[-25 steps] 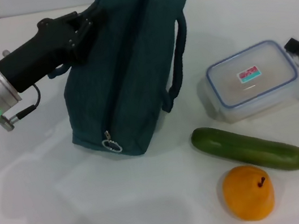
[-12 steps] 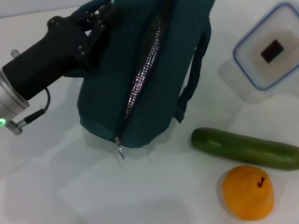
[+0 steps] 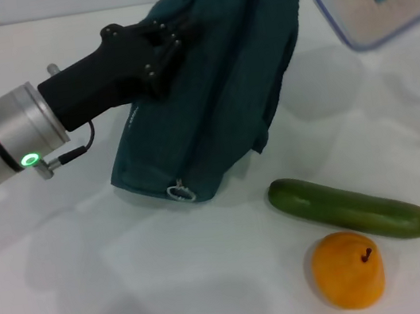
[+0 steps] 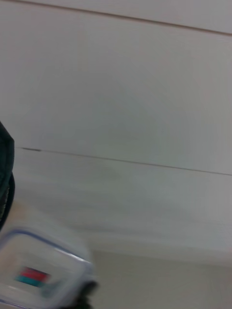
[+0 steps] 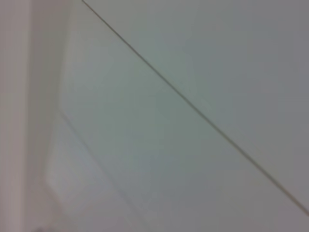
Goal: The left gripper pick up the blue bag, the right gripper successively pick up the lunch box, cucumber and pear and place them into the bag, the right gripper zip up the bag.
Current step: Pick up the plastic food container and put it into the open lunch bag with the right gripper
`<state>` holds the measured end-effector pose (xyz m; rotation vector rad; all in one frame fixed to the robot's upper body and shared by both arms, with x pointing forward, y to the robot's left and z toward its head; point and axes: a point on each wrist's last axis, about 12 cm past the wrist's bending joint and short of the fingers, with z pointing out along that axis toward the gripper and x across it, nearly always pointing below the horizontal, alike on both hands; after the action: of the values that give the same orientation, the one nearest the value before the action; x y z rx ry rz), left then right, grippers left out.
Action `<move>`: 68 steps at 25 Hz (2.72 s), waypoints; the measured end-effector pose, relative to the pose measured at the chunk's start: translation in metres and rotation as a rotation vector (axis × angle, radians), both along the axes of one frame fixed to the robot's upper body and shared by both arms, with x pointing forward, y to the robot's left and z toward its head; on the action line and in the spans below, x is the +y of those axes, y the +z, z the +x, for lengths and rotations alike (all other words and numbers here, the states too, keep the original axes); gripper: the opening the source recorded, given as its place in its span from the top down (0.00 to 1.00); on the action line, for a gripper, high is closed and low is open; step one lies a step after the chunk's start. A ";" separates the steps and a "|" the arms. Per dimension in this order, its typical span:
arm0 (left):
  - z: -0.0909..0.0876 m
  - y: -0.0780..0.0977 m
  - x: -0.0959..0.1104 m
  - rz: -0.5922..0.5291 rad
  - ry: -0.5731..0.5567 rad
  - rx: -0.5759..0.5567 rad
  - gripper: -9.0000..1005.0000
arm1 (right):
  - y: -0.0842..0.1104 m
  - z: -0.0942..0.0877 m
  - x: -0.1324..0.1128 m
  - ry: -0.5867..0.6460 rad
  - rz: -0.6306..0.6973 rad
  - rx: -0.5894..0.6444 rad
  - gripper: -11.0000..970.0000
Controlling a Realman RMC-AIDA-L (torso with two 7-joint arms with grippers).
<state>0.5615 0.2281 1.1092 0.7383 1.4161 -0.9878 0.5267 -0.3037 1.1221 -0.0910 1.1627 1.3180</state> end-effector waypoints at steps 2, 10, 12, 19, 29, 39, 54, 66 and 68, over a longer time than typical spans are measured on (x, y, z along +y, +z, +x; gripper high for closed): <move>0.002 -0.001 -0.003 0.013 0.008 0.005 0.95 | 0.012 0.011 0.008 0.048 0.025 -0.028 0.88; 0.008 -0.001 -0.007 0.026 0.018 0.006 0.95 | 0.051 0.050 0.045 0.178 0.038 -0.100 0.87; 0.008 -0.001 -0.009 0.029 0.015 0.007 0.95 | 0.061 0.061 0.054 0.191 0.024 -0.108 0.87; 0.011 0.000 -0.010 0.013 0.038 -0.002 0.95 | 0.063 0.078 0.073 0.207 -0.038 -0.051 0.87; 0.014 0.000 -0.010 0.012 0.059 -0.012 0.95 | 0.036 0.070 0.065 0.174 -0.103 0.056 0.86; 0.026 -0.001 -0.015 0.012 0.118 -0.003 0.95 | 0.011 0.055 0.062 0.188 -0.164 0.141 0.85; 0.031 0.001 -0.021 0.018 0.110 -0.008 0.95 | 0.005 0.072 0.106 0.246 -0.355 0.162 0.84; 0.032 -0.001 -0.020 0.034 0.127 -0.010 0.95 | 0.010 0.062 0.092 0.224 -0.325 0.081 0.69; 0.032 -0.001 -0.020 0.034 0.127 -0.009 0.95 | 0.010 0.058 0.085 0.202 -0.307 0.072 0.61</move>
<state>0.5933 0.2082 1.1082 0.6685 1.4564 -0.8625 0.5851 -0.2188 1.1320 -0.3957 1.4411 1.3167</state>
